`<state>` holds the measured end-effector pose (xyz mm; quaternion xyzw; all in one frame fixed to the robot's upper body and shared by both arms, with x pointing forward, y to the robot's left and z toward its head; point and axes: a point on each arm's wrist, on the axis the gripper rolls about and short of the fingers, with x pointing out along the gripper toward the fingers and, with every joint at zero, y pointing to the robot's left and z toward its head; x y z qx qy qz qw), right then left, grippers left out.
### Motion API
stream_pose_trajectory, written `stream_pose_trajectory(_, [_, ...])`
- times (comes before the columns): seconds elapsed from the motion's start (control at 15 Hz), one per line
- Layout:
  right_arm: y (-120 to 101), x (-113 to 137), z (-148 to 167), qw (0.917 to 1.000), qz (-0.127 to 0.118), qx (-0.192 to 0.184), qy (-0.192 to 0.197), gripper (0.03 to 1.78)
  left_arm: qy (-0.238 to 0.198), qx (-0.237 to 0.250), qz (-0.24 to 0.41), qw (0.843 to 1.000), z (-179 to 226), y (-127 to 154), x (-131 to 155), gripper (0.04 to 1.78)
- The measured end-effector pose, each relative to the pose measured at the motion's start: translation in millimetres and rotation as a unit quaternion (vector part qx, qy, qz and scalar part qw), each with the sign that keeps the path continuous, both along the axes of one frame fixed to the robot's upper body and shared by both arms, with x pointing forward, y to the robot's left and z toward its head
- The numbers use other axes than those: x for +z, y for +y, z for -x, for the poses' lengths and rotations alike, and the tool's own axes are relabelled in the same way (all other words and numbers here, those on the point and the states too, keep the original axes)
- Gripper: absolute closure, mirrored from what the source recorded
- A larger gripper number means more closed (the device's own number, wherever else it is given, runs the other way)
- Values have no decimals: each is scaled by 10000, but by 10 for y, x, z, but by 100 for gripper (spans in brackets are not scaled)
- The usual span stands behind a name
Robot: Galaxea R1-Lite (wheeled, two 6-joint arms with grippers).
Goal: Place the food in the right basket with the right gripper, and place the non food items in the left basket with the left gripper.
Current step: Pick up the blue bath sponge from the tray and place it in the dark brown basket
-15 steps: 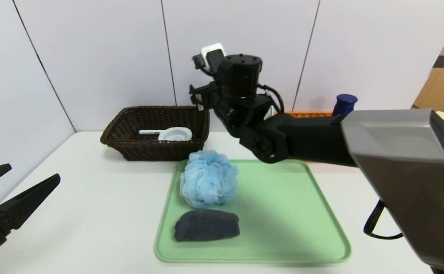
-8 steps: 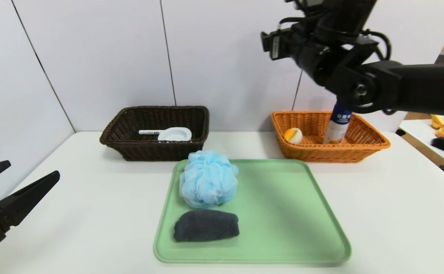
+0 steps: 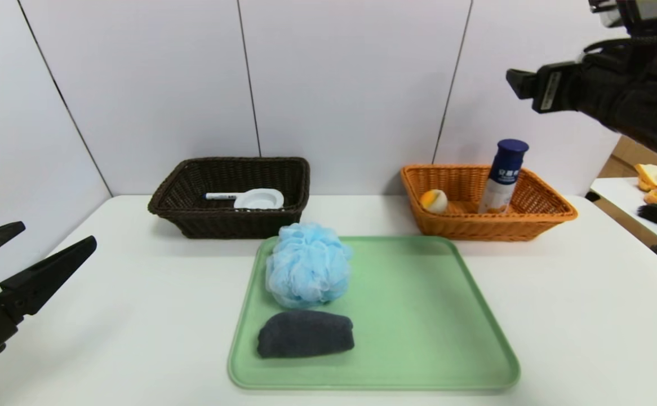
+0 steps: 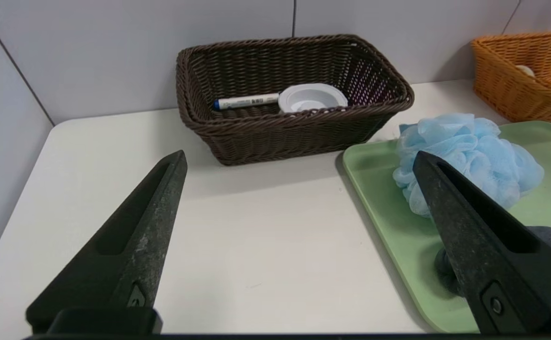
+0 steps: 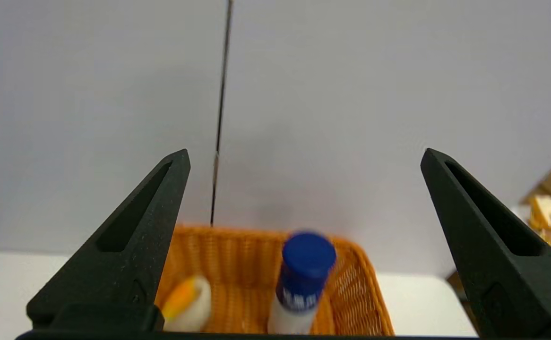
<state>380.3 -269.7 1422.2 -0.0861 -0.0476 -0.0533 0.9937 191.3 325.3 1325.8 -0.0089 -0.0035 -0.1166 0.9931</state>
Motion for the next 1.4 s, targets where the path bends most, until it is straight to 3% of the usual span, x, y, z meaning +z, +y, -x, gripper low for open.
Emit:
stream_pose_trajectory(0.33, [-239,-678,592,9943,-508,-106,934,12,-50,-255,39,9997,-217,-70,30,13])
stream_pose_trajectory(0.53, [-312,-929,817,9915,-690,-181,1092,12,-86,-772,264,9966,-421,-240,87,13])
stream_pose_trajectory(0.93, [-372,-1078,920,9898,-675,-289,1225,12,550,-1953,315,9787,-761,-774,42,13])
stream_pose_trajectory(1.13, [-389,-1086,919,9894,-677,-332,1237,12,1218,-2087,96,9703,-944,-938,-147,13])
stream_pose_trajectory(1.4, [-413,-1067,911,9897,-667,-393,1204,12,1598,-2120,-91,9641,-1284,-1155,-427,13])
